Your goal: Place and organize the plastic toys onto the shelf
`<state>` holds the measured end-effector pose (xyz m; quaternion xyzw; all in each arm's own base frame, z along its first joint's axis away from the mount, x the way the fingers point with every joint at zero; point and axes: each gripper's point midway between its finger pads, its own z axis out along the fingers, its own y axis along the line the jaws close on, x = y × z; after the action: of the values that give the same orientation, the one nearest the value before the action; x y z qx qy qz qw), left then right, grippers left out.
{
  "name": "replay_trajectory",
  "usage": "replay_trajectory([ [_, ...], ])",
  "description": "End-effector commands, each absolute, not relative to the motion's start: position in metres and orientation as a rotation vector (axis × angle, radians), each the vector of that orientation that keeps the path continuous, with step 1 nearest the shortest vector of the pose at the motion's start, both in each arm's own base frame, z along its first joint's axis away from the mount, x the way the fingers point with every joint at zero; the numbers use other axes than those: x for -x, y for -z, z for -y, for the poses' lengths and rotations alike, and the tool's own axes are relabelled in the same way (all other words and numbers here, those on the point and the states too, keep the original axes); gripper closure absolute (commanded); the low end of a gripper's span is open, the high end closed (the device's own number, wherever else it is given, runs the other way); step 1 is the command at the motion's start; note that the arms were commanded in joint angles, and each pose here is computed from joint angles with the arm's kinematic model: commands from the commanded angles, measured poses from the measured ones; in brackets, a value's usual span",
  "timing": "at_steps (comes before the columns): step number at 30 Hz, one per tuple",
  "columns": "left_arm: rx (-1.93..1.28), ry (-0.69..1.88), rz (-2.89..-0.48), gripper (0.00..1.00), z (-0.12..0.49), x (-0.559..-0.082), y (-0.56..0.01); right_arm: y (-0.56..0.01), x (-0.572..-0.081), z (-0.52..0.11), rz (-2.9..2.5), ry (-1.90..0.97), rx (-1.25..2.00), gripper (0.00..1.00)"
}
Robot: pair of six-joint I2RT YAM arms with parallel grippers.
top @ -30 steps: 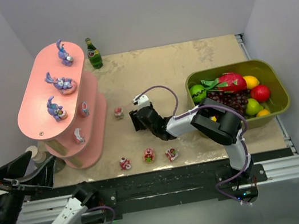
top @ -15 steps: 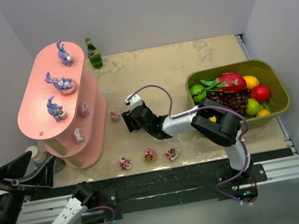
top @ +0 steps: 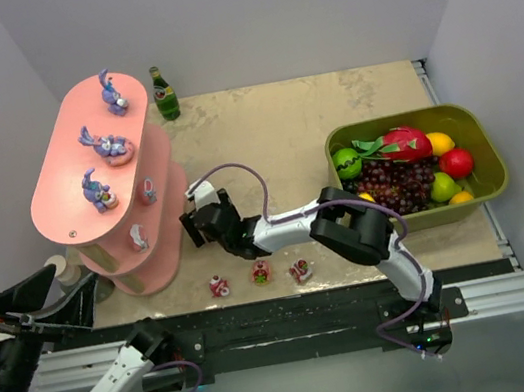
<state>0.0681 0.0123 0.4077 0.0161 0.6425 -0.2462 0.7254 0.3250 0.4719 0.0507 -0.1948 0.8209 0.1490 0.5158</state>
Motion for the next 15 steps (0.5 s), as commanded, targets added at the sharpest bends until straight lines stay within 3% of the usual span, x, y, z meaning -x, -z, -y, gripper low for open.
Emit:
replay_trajectory([
  [1, -0.025, 0.578, -1.386, 0.00, -0.010, -0.066, -0.416, -0.061, -0.339, -0.469, -1.969, -0.308, 0.273, 0.16],
  [15, -0.019, 0.593, -1.369, 0.00, -0.012, -0.062, -0.418, -0.032, -0.362, -0.476, -2.021, -0.230, 0.110, 0.18],
])
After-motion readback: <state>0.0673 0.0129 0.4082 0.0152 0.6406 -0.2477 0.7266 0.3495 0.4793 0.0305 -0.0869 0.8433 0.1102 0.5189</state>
